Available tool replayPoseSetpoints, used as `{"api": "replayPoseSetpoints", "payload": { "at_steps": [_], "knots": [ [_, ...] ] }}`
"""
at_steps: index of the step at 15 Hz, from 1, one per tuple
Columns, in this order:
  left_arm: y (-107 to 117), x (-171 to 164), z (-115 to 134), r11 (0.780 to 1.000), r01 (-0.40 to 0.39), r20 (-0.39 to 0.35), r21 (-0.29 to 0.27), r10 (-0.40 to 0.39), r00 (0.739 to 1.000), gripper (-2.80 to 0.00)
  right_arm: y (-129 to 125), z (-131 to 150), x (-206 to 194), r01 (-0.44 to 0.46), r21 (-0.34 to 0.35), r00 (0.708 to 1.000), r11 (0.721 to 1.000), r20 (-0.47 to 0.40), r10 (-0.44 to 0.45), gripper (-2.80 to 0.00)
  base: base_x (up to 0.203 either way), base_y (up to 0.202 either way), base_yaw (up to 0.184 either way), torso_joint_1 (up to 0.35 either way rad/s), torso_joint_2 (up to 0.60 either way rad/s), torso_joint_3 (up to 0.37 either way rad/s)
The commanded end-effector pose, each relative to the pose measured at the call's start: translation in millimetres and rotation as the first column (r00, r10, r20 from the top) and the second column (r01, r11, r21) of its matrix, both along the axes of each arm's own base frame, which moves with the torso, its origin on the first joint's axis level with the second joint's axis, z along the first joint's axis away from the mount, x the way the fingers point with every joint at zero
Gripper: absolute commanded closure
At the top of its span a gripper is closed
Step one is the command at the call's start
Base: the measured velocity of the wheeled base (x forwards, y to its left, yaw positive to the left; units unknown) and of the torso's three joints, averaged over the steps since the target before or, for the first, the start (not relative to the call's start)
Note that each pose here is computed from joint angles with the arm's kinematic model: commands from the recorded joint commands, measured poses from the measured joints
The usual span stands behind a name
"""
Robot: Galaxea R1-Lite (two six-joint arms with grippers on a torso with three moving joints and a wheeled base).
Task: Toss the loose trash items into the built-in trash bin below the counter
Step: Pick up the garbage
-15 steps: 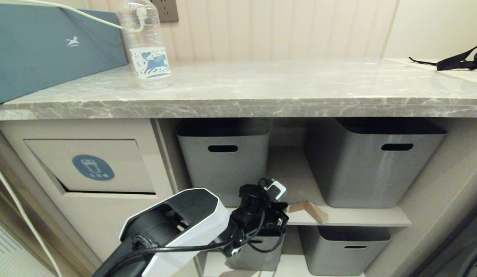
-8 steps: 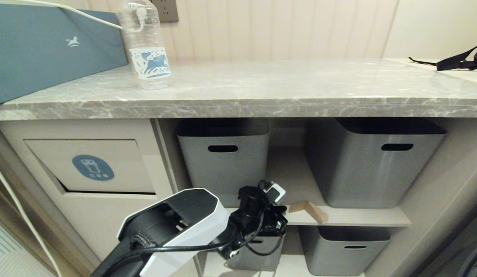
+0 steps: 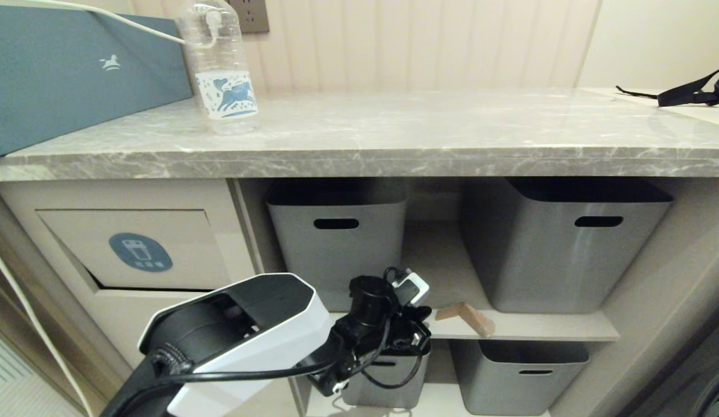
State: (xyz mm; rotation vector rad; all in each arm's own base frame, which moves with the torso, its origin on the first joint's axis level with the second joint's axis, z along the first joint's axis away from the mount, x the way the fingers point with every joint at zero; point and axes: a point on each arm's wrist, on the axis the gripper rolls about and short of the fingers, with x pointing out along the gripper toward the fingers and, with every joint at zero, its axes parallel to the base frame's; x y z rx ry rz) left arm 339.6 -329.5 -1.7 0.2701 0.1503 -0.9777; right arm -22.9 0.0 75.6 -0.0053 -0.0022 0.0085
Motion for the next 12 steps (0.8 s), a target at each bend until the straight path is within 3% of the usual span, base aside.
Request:
{"api": "replayPoseSetpoints", "payload": {
  "at_steps": [1, 3, 4, 6, 9, 12],
  "knots": [
    [-2, 8, 6, 0.999, 0.036, 0.018, -0.026, -0.036, 0.999, 0.00, 0, 0, 0, -0.001, -0.001, 1.000, 1.000, 0.001, 0.001, 0.00, 0.000, 0.000, 0.000, 0.000, 0.00, 0.000],
    [6, 16, 1, 0.998, 0.066, 0.007, -0.025, -0.065, 0.998, 0.00, 0, 0, 0, -0.001, -0.001, 1.000, 1.000, 0.001, 0.001, 0.00, 0.000, 0.000, 0.000, 0.000, 0.00, 0.000],
    [10, 19, 0, 0.997, 0.076, 0.018, -0.018, -0.076, 0.997, -2.80, 0, 0, 0, -0.001, -0.001, 1.000, 1.000, 0.001, 0.001, 0.00, 0.000, 0.000, 0.000, 0.000, 0.00, 0.000],
    [18, 22, 2, 0.996, 0.091, 0.018, -0.009, -0.091, 0.996, -2.80, 0, 0, 0, -0.001, -0.001, 1.000, 1.000, 0.001, 0.001, 0.00, 0.000, 0.000, 0.000, 0.000, 0.00, 0.000],
    [29, 22, 0, 0.979, 0.201, 0.000, -0.021, -0.201, 0.980, -2.80, 0, 0, 0, -0.001, -0.001, 1.000, 1.000, 0.001, 0.001, 0.00, 0.000, 0.000, 0.000, 0.000, 0.00, 0.000],
    [33, 27, -7, 0.970, 0.242, 0.027, 0.011, -0.242, 0.970, -2.80, 0, 0, 0, -0.001, -0.001, 1.000, 1.000, 0.001, 0.001, 0.00, 0.000, 0.000, 0.000, 0.000, 0.00, 0.000]
  ]
}}
